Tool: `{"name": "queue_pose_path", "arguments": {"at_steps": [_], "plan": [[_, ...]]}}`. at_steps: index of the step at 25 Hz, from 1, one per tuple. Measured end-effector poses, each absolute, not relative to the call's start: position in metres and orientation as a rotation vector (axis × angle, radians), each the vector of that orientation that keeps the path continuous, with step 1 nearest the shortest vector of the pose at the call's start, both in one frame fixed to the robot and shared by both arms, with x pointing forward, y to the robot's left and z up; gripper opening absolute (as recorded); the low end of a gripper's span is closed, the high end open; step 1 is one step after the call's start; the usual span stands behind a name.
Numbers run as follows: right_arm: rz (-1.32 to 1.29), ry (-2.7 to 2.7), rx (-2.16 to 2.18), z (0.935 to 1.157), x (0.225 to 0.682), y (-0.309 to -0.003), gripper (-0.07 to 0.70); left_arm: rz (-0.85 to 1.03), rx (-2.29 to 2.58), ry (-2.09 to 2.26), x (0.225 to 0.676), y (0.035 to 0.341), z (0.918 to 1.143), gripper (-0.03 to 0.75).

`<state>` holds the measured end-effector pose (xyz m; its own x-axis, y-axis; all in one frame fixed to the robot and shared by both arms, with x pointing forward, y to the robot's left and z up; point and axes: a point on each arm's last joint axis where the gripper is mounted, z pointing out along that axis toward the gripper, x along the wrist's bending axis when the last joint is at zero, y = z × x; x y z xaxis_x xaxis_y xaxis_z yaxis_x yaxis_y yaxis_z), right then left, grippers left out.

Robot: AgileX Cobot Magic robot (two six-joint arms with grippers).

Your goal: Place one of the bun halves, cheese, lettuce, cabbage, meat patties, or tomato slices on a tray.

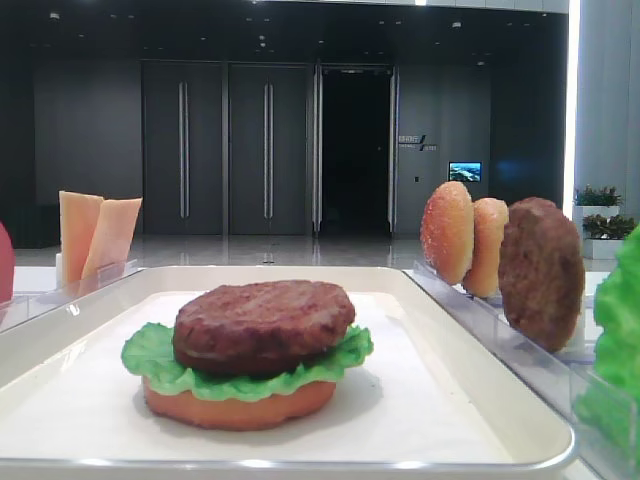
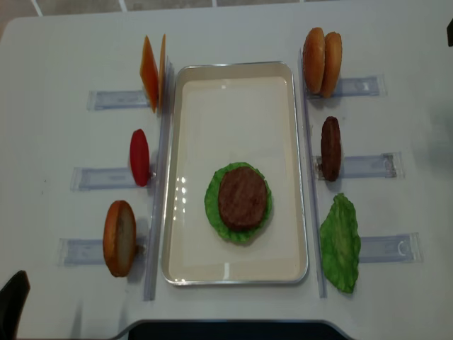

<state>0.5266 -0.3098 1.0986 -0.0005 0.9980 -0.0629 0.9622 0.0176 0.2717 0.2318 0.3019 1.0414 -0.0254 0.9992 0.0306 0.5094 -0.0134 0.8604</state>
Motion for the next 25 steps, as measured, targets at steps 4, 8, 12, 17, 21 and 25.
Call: {"name": "queue_pose_path", "arguments": {"at_steps": [4, 8, 12, 17, 21, 25], "plan": [[0.188, 2.08, 2.053, 1.09, 0.506, -0.309, 0.471, 0.949, 1.595, 1.608, 0.232, 0.302, 1.041, 0.695], [0.178, 2.091, 2.052, 1.086, 0.481, -0.309, 0.471, 0.949, 1.595, 1.608, 0.232, 0.302, 1.041, 0.695], [0.193, 2.085, 2.039, 1.085, 0.451, -0.308, 0.471, 0.949, 1.595, 1.607, 0.232, 0.302, 1.041, 0.695], [0.293, 2.052, 2.023, 1.09, 0.411, -0.304, 0.47, 0.949, 1.595, 1.607, 0.232, 0.302, 1.041, 0.695], [0.403, 2.001, 1.982, 1.096, 0.376, -0.302, 0.47, 0.949, 1.595, 1.607, 0.232, 0.302, 1.041, 0.695], [0.525, 1.913, 1.895, 1.105, 0.336, -0.301, 0.47, 0.949, 1.595, 1.607, 0.232, 0.302, 1.041, 0.695]]}}
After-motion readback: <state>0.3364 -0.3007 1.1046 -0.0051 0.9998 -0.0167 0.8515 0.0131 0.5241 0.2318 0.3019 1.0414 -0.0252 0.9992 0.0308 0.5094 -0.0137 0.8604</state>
